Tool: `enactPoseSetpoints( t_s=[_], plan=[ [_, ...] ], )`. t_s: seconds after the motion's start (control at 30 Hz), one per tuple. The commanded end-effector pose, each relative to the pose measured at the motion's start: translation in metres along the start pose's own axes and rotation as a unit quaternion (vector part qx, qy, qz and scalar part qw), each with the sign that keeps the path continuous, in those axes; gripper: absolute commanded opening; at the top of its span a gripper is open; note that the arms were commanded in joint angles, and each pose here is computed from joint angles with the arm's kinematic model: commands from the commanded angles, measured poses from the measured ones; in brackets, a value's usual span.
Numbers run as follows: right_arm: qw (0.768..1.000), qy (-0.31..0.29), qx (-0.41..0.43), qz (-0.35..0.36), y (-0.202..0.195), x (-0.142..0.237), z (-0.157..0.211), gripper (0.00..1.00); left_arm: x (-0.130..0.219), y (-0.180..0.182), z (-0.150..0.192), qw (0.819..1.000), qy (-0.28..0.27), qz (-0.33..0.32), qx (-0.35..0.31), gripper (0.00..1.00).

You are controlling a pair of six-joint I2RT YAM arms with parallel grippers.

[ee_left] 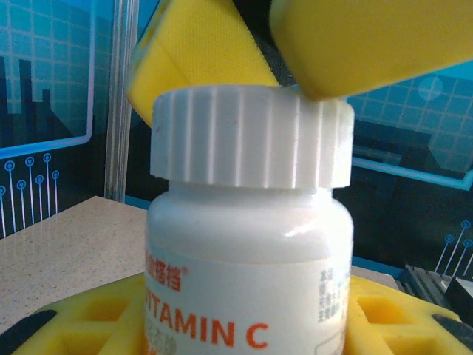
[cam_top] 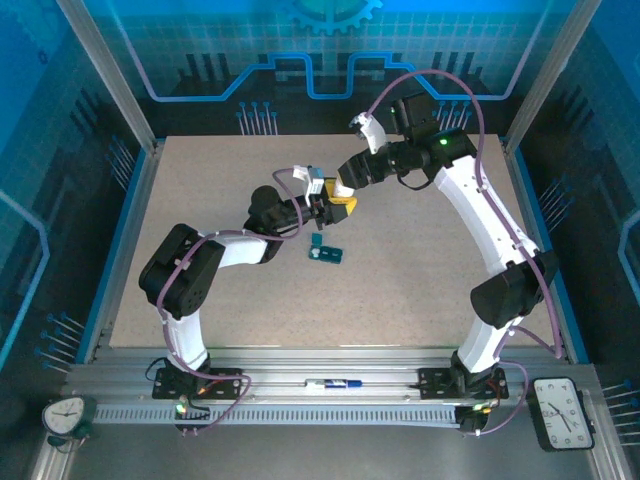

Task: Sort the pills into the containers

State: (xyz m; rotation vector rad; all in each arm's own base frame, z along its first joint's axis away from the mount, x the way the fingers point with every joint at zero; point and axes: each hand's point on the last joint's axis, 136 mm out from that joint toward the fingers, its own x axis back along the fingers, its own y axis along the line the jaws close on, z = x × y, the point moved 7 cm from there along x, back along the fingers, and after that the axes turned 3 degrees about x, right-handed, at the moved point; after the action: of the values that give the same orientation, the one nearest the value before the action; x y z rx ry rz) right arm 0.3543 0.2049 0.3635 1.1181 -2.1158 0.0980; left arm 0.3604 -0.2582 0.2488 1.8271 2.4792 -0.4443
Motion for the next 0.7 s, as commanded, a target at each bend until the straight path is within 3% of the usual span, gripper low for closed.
enactPoseSetpoints(
  t_s=[0.0, 0.37, 0.67],
  plan=[
    [1.0, 0.018, 0.0, -0.003, 0.0025, -0.0065, 0.0065, 0.62, -0.0016, -0.0129, -0.0224, 0.999, -0.026, 0.026, -0.027, 0.0],
    [1.0, 0.026, -0.003, -0.005, 0.0018, -0.0102, 0.0111, 0.63, -0.0019, -0.0117, -0.0222, 0.999, -0.026, 0.025, -0.027, 0.0],
    [0.999, 0.034, -0.008, -0.007, 0.0003, -0.015, 0.0151, 0.49, -0.0023, -0.0119, -0.0225, 0.999, -0.027, 0.026, -0.028, 0.0]
  ],
)
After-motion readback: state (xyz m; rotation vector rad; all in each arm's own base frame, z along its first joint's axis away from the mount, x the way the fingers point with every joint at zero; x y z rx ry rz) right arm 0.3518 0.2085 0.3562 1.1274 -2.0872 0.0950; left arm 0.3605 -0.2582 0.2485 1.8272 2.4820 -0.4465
